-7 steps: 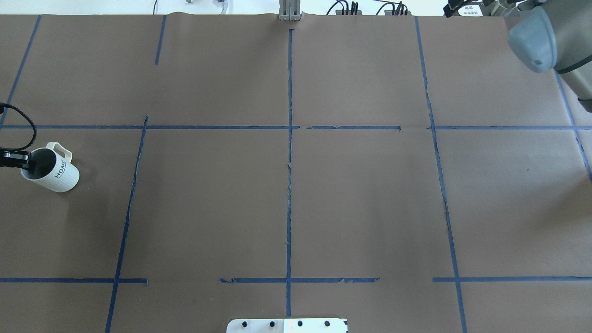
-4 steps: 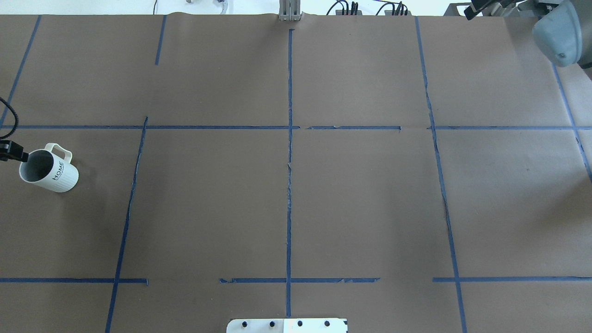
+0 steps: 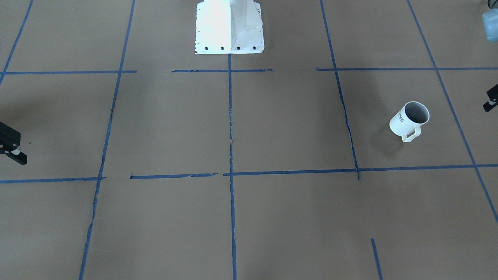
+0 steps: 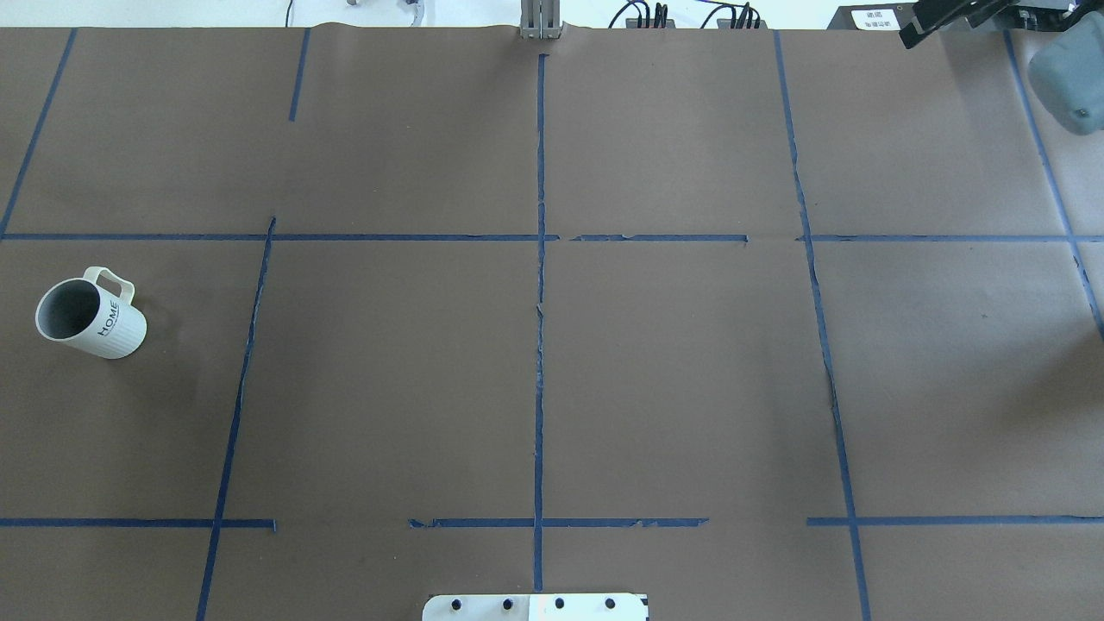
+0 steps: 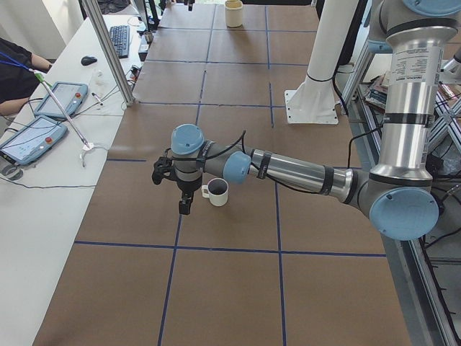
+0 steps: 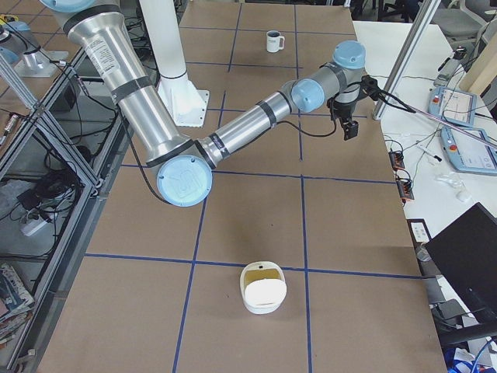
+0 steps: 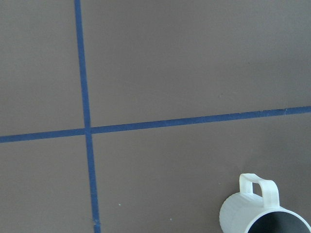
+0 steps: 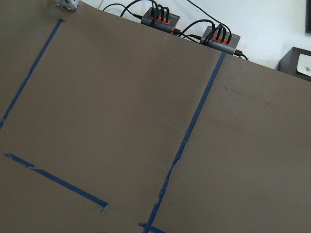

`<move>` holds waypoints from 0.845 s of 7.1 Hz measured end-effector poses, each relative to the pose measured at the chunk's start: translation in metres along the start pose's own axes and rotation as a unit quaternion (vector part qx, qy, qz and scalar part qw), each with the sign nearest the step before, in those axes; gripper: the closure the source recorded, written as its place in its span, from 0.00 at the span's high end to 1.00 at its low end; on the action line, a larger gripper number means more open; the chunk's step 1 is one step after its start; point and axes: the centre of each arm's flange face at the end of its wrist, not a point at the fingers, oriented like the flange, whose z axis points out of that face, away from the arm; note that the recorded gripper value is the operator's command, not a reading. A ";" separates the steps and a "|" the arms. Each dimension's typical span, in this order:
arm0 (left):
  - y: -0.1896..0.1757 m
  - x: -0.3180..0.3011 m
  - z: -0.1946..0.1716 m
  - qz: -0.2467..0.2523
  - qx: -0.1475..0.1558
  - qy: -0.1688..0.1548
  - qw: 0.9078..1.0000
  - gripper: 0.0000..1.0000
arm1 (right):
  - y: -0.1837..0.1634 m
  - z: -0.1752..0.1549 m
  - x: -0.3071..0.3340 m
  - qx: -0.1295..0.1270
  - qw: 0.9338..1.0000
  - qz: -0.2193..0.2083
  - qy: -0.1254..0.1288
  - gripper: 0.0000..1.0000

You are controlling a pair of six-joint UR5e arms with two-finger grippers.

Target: Left arm hands cup to right arm to dump lemon

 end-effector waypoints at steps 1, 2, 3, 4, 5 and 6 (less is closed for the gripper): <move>-0.002 -0.007 -0.001 0.000 -0.003 -0.003 1.000 1.00 | 0.008 0.003 0.002 -0.004 1.000 -0.001 0.001 1.00; -0.001 -0.015 0.000 0.008 -0.005 -0.005 1.000 1.00 | 0.016 0.017 0.004 -0.013 1.000 -0.003 0.008 1.00; 0.005 -0.024 -0.003 0.018 -0.002 -0.006 1.000 1.00 | 0.024 0.020 0.007 -0.014 1.000 -0.004 0.015 1.00; 0.010 -0.033 -0.005 0.020 0.001 -0.007 1.000 1.00 | 0.037 0.018 0.018 -0.015 1.000 0.002 0.022 1.00; 0.012 -0.038 -0.006 0.027 0.000 -0.008 1.000 1.00 | 0.048 0.018 0.030 -0.019 0.999 0.010 0.027 1.00; 0.013 -0.041 -0.003 0.037 -0.005 -0.007 0.999 1.00 | 0.060 0.021 0.045 -0.026 0.999 0.017 0.032 1.00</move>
